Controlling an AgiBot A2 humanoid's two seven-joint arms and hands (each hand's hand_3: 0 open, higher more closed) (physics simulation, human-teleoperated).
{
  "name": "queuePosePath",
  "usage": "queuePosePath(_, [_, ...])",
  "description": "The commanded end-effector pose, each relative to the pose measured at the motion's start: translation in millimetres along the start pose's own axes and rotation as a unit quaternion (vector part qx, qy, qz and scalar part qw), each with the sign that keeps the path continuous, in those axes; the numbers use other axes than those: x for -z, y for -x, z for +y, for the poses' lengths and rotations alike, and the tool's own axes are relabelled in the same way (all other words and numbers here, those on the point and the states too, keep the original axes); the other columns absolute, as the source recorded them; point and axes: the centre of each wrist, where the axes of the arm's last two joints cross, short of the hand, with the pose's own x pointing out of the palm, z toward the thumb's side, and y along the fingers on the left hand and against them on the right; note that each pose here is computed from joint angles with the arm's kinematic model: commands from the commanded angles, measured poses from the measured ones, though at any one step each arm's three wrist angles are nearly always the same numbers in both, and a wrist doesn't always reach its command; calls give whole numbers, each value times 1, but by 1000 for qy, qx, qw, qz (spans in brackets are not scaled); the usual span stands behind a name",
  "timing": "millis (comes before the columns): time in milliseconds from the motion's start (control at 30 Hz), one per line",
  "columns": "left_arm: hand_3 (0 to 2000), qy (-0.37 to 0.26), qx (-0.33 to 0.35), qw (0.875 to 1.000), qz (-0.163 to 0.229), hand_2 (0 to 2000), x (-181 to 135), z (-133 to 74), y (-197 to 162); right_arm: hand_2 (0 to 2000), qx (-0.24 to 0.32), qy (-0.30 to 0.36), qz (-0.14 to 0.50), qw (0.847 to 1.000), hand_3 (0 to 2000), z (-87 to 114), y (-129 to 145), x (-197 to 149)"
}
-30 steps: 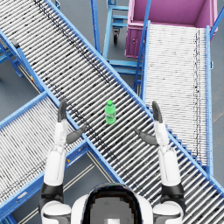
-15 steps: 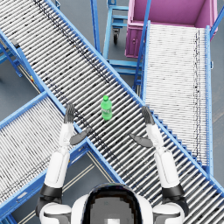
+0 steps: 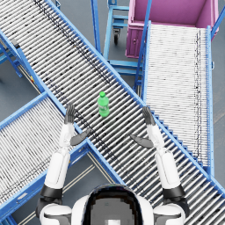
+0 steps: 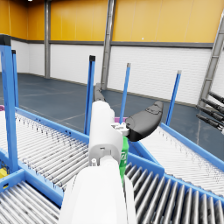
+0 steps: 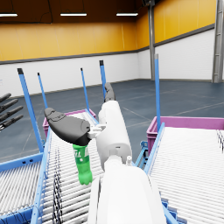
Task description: Pick up the oil and place it on the left assembly line, put the cola on the right, and keep Sprite still
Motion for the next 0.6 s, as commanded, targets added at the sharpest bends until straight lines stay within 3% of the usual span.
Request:
queuePosePath(33, [0, 0, 0, 1000, 0, 0, 0, 0, 0, 0, 0, 0, 0, 1000, 0, 0, 0, 0])
queuePosePath(600, [0, 0, 0, 1000, 0, 0, 0, 0, 0, 0, 0, 0, 0, 1000, 0, 0, 0, 0])
